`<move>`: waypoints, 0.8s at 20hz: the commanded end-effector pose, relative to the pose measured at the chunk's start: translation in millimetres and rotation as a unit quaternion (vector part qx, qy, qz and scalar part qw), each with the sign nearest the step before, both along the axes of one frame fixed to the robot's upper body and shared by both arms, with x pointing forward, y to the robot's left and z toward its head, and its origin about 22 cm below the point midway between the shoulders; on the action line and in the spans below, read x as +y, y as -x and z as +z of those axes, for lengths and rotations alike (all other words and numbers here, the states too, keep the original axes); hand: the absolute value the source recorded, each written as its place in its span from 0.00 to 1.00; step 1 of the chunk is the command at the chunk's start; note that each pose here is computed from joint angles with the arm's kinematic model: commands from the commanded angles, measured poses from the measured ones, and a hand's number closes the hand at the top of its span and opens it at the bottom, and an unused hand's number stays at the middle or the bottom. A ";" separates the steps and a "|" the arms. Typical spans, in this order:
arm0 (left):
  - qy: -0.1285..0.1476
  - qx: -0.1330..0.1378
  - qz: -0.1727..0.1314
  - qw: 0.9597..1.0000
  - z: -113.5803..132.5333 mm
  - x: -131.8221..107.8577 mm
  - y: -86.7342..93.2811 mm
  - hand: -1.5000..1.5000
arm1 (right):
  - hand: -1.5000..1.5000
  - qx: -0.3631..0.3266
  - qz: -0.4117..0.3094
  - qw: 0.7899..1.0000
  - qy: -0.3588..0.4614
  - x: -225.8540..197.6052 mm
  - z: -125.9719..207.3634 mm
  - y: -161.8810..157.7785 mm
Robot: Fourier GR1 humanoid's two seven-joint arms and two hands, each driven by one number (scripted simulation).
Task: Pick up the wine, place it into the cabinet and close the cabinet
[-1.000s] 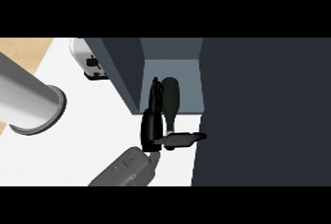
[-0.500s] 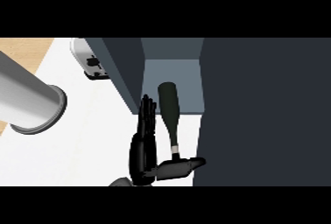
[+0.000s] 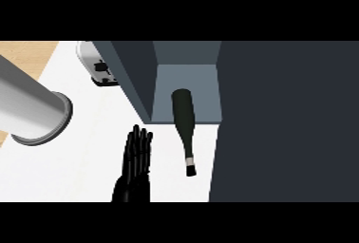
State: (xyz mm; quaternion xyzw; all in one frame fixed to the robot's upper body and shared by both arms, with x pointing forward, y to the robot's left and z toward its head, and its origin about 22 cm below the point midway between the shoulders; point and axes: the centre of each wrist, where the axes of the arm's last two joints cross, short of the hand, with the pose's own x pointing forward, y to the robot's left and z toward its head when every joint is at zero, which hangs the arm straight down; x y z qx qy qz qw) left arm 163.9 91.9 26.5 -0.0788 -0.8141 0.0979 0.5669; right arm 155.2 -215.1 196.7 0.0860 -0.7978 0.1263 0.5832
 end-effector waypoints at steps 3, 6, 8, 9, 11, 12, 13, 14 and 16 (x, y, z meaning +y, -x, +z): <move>-0.007 0.000 -0.043 0.999 3.4 21.9 31.7 0.00 | 1.00 0.021 0.081 0.996 0.007 -6.6 6.2 19.9; -0.013 -0.001 -0.051 0.999 15.6 54.5 41.7 0.00 | 1.00 0.013 0.076 0.997 0.006 0.2 -3.3 14.2; -0.018 -0.013 -0.056 0.998 17.3 74.9 28.8 0.00 | 1.00 0.007 0.082 0.996 0.019 7.9 5.7 26.7; -0.014 -0.007 -0.059 0.998 15.2 67.5 32.2 0.00 | 1.00 -0.001 0.094 0.995 0.031 -6.2 7.0 27.7; -0.026 -0.015 -0.044 0.999 27.5 79.5 26.3 0.00 | 1.00 0.008 0.099 0.995 0.023 5.3 2.9 40.5; -0.009 -0.008 -0.058 0.998 30.2 90.3 40.4 0.00 | 1.00 0.020 0.112 0.993 0.008 16.2 -2.2 25.3; -0.021 -0.014 -0.052 0.998 28.4 95.0 36.1 0.00 | 1.00 0.042 0.127 0.991 0.002 3.7 -2.7 25.0; -0.012 -0.009 -0.045 0.999 24.5 93.2 47.3 0.00 | 1.00 0.057 0.138 0.989 -0.010 11.3 -10.0 25.9; -0.018 -0.024 -0.030 0.999 26.9 114.5 19.7 0.00 | 1.00 0.078 0.155 0.984 -0.026 12.9 -13.5 33.7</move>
